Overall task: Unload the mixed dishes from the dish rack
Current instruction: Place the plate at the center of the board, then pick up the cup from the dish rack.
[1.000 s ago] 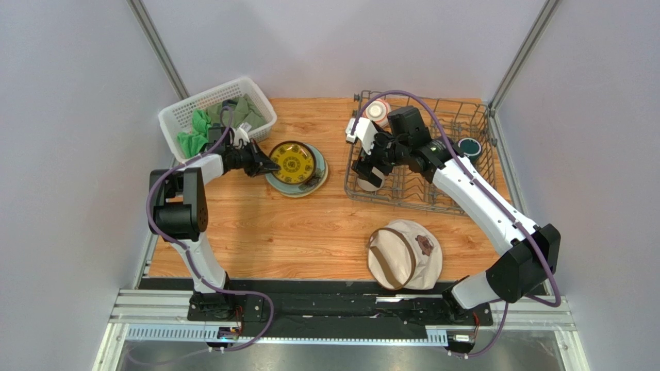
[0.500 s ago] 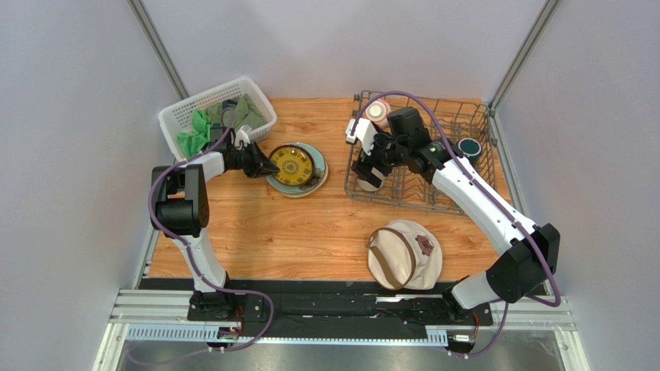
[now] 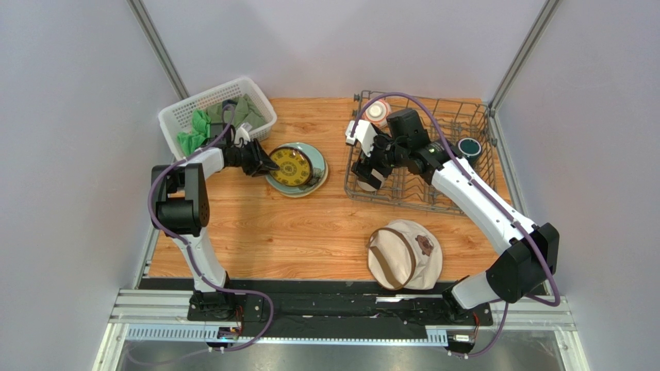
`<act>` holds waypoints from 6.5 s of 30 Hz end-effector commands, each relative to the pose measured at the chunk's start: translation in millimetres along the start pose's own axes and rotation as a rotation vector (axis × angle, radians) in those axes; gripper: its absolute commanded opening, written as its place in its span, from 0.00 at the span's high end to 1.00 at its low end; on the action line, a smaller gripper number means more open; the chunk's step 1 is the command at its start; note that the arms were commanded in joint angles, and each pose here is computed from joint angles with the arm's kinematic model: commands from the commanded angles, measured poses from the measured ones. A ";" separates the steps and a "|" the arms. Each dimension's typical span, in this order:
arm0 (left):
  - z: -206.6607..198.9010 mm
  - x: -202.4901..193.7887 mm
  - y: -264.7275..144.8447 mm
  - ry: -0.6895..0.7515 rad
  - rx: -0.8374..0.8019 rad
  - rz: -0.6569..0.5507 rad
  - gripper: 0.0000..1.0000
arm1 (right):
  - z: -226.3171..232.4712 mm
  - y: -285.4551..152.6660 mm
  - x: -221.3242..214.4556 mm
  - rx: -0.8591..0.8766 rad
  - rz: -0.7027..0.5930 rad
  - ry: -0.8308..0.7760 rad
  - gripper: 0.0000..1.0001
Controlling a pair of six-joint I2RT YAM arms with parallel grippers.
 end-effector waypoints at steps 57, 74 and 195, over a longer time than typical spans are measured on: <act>-21.1 16.9 -2.6 0.278 0.276 0.072 0.44 | -65.9 50.1 -30.3 -0.264 0.256 0.085 0.00; -20.6 24.7 -14.8 0.344 0.345 0.042 0.44 | -74.4 65.6 -42.0 -0.212 0.281 0.139 0.00; -274.7 -65.8 -70.4 1.475 -0.406 -0.806 0.78 | -17.3 -59.7 59.7 0.831 -0.355 0.726 0.79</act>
Point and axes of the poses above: each gripper's point midway between its finger pads, its own y axis out along the fingers, its own z axis along the line the jaws close on, x = y × z, the point moved 5 cm from there along -y, back along the fingers, and after that the axes turned 7 degrees about y, right-handed, at the moved point
